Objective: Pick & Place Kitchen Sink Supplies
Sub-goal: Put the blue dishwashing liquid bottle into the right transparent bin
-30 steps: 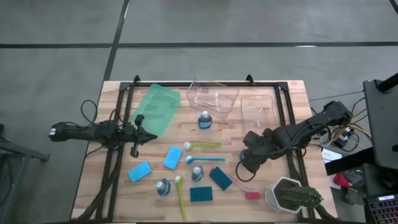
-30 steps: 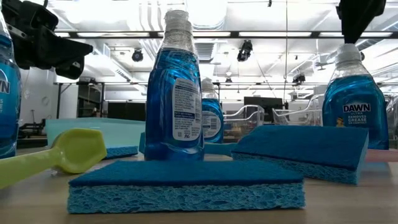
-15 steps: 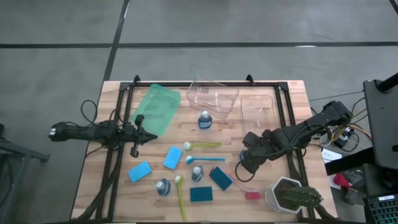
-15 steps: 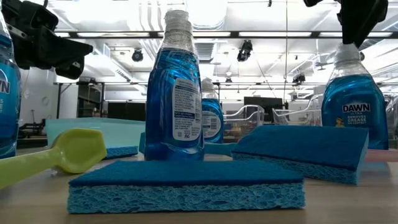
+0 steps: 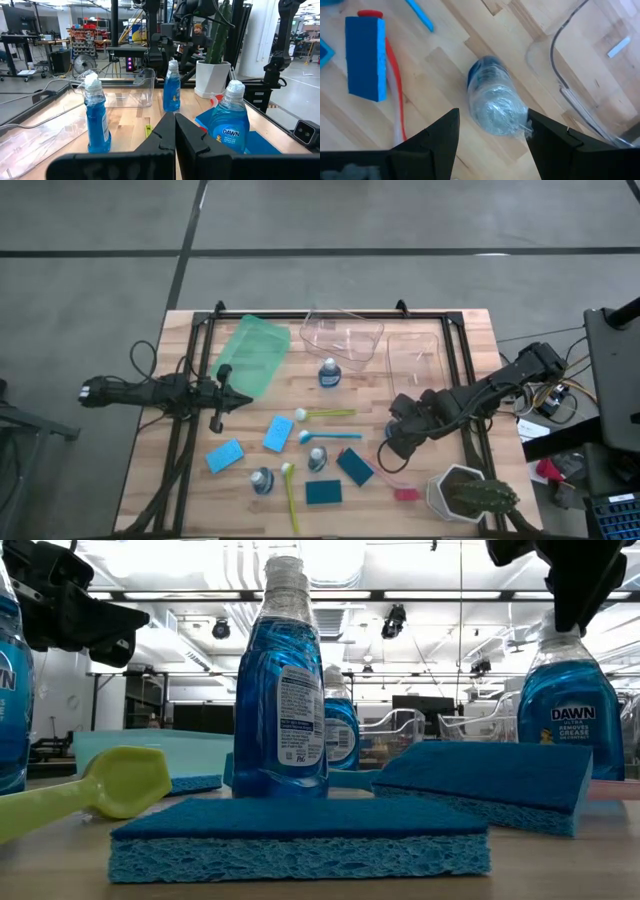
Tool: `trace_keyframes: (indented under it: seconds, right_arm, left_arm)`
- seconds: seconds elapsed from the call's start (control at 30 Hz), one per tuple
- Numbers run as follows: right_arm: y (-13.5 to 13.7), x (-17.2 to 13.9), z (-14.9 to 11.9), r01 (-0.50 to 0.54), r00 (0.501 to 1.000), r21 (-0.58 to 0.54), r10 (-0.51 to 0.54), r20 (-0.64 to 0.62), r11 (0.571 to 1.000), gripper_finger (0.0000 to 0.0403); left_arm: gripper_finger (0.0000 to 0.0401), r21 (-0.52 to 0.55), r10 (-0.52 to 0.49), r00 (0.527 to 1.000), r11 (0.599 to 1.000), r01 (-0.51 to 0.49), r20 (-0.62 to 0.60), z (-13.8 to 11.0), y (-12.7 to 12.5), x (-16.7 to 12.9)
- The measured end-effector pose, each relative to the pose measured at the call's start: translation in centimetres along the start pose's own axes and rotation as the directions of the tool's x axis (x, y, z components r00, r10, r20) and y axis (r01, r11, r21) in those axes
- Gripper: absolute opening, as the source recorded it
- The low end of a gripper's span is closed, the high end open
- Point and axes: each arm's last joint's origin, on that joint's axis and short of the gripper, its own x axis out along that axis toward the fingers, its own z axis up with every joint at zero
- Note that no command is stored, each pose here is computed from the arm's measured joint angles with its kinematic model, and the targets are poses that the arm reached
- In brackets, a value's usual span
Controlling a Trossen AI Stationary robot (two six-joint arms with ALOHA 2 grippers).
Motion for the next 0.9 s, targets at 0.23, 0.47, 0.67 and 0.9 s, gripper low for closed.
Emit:
trace_keyframes:
  seconds: [0.23, 0.47, 0.67, 0.9]
  right_arm:
    - [-0.02, 0.0, 0.06, 0.007, 1.0, 0.002, -0.007, 0.018, 1.0, 0.0208]
    - [-0.05, 0.0, 0.08, 0.011, 1.0, 0.002, -0.011, 0.023, 1.0, 0.0166]
    - [-0.02, -0.03, 0.09, 0.007, 1.0, -0.005, -0.007, 0.025, 1.0, 0.0126]
    - [-0.04, -0.04, 0.09, 0.009, 1.0, -0.008, -0.008, 0.026, 1.0, 0.0131]
  left_arm:
    - [0.0, 0.0, 0.0, 1.0, 1.0, 0.0, 0.0, 0.0, 0.0, 0.0]
    - [0.0, 0.0, 0.0, 1.0, 1.0, 0.0, 0.0, 0.0, 0.0, 0.0]
    - [0.0, 0.0, 0.0, 1.0, 1.0, 0.0, 0.0, 0.0, 0.0, 0.0]
    - [0.0, 0.0, 0.0, 1.0, 1.0, 0.0, 0.0, 0.0, 0.0, 0.0]
